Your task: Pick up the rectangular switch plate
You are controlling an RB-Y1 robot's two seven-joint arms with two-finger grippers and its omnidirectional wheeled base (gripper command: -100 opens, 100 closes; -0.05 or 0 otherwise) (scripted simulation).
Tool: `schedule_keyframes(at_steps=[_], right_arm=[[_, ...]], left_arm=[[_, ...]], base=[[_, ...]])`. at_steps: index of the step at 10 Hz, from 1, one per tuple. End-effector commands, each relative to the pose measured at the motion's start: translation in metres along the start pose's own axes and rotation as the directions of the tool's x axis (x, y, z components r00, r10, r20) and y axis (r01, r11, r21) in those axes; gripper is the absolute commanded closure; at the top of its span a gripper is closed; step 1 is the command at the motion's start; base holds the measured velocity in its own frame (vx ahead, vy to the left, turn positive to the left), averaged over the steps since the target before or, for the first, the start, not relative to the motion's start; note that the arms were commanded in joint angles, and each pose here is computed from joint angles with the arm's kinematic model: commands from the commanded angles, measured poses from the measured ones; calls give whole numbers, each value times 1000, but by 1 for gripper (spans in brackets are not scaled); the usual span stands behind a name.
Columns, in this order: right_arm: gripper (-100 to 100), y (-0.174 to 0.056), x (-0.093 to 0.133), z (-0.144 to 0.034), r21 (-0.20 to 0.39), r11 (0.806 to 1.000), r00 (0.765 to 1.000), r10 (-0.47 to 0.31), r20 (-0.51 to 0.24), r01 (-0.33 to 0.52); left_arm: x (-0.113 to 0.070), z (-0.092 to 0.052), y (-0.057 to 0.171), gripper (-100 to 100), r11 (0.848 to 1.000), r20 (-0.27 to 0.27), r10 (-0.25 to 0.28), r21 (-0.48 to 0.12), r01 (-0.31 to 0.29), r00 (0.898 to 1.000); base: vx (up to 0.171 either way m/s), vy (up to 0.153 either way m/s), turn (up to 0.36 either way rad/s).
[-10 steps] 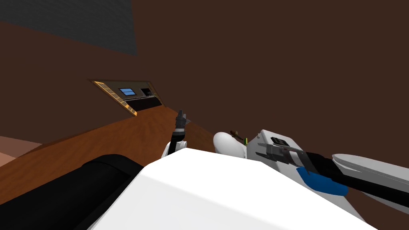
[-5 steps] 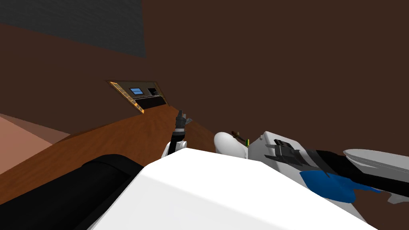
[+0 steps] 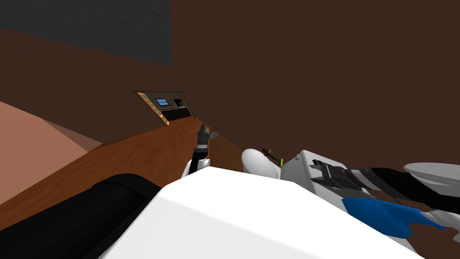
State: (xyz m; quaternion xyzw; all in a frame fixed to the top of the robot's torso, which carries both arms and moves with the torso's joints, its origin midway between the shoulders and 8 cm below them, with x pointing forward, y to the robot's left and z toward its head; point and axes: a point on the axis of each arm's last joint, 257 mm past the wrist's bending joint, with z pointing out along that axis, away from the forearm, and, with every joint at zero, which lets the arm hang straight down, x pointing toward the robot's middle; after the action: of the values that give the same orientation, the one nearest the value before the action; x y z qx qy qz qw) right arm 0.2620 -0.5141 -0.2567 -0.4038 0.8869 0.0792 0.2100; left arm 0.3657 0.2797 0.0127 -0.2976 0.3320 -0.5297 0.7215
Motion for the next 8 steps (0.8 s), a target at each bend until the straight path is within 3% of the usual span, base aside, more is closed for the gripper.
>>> schedule_keyframes(at_steps=[1, 5, 7, 8], right_arm=[[-100, -7, 7, -6, 6, 1000, 1000, -5, -23, 5], [-100, -25, 27, -32, 18, 999, 991, -25, -129, 28], [-100, -25, 26, -33, 17, 1000, 991, -24, -130, 26], [0, -25, 26, -33, 18, 999, 991, -25, -132, 27]], left_arm=[[0, 0, 0, 0, 1000, 0, 0, 0, 0, 1000], [0, 0, 0, 0, 1000, 0, 0, 0, 0, 1000], [0, 0, 0, 0, 1000, 0, 0, 0, 0, 1000], [0, 0, 0, 0, 1000, 0, 0, 0, 0, 1000]], base=[[-37, -24, 42], [-35, -16, 69], [-26, -15, 38], [0, 0, 0]])
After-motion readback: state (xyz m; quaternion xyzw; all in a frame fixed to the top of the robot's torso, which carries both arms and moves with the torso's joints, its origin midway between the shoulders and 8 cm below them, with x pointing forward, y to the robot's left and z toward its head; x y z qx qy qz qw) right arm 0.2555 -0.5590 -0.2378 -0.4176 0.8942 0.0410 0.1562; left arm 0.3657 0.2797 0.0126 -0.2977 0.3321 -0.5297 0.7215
